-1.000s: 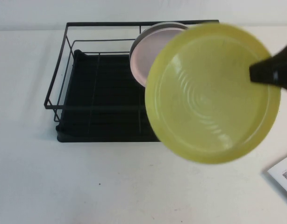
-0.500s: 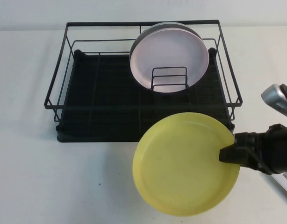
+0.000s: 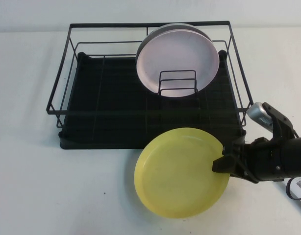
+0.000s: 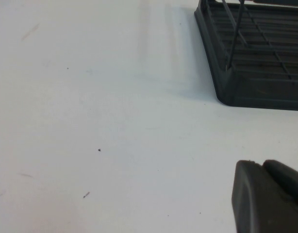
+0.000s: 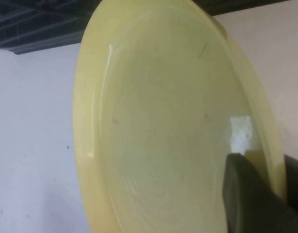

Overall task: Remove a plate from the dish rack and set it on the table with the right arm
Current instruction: Place the plate from the table

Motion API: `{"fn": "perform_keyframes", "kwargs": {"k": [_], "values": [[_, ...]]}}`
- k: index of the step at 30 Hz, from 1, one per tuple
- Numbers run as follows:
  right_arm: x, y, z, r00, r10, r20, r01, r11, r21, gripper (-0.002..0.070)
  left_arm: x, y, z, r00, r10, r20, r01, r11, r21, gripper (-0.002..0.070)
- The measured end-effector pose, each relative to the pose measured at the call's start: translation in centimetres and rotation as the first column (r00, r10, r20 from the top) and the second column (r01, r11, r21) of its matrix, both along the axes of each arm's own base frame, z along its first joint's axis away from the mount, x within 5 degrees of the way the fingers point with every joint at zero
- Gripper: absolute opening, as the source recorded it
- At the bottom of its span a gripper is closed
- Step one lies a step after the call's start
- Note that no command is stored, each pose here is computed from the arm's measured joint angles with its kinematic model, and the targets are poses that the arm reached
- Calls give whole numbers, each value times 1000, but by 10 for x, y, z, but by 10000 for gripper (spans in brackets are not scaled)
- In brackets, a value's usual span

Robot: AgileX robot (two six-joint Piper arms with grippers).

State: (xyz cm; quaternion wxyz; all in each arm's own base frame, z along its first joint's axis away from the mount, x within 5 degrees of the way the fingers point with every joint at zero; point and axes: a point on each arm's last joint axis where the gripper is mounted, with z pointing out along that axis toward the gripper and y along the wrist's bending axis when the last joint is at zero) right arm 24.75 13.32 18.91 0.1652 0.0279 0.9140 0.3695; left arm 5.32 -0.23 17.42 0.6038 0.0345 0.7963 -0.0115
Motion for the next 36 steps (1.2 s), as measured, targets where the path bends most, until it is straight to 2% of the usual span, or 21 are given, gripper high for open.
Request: {"fn": "perform_keyframes", "kwargs": {"k": [8, 16, 19, 23, 26, 32, 36], "values": [[7, 0, -18, 1000, -16, -21, 15, 999, -35, 68, 0, 0, 0, 1000, 0, 0, 0, 1000, 0, -4], [9, -1, -19, 1000, -25, -6, 25, 999, -49, 70, 0, 0, 0, 1000, 0, 0, 0, 1000, 0, -4], [10, -2, -19, 1000, -31, 0, 31, 998, -55, 121, 0, 0, 0, 1000, 0, 0, 0, 1000, 0, -4], [11, -3, -20, 999, -43, 10, 44, 997, -69, 269, 0, 0, 0, 1000, 0, 0, 0, 1000, 0, -4], [13, -4, -20, 998, -54, 19, 56, 995, -80, 348, 0, 0, 0, 1000, 0, 0, 0, 1000, 0, -4], [16, -5, -19, 997, -66, 40, 69, 993, -94, 383, 0, 0, 0, 1000, 0, 0, 0, 1000, 0, -4], [19, -5, -3, 993, -39, 107, 50, 994, -98, 358, 0, 0, 0, 1000, 0, 0, 0, 1000, 0, -4]]}}
